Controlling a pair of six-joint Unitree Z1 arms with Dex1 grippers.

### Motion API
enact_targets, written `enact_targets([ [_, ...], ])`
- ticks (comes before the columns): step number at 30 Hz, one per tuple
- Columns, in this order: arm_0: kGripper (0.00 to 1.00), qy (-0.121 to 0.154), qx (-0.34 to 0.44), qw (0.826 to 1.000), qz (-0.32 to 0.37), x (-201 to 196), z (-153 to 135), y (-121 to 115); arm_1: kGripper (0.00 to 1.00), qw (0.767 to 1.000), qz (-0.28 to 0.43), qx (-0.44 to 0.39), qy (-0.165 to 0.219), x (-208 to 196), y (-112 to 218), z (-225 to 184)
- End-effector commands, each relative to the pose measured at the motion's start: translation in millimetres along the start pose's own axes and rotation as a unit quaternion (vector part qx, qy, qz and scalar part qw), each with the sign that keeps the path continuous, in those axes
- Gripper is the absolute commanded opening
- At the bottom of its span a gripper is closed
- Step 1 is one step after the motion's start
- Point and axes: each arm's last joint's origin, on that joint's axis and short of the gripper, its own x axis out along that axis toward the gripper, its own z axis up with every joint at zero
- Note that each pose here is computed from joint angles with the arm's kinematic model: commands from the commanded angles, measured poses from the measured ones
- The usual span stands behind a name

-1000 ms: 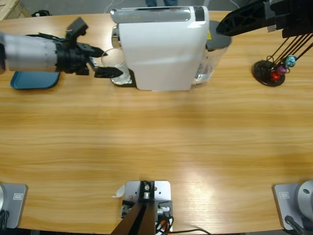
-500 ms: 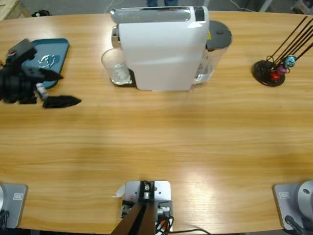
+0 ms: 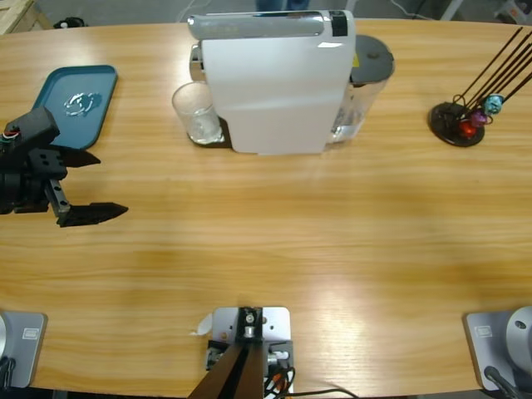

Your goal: Pour coffee

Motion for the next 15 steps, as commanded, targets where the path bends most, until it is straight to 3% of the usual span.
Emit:
enact_targets([
  [1,0.982,0.032,0.002,0.999,-0.011,14,-14,-5,0.000,0.998,-0.006,-0.006,0.060,52,-11,19],
  [15,0.982,0.050,0.009,0.998,-0.037,32,-13,-7,0.000,0.997,0.011,-0.013,0.077,74,-7,27],
])
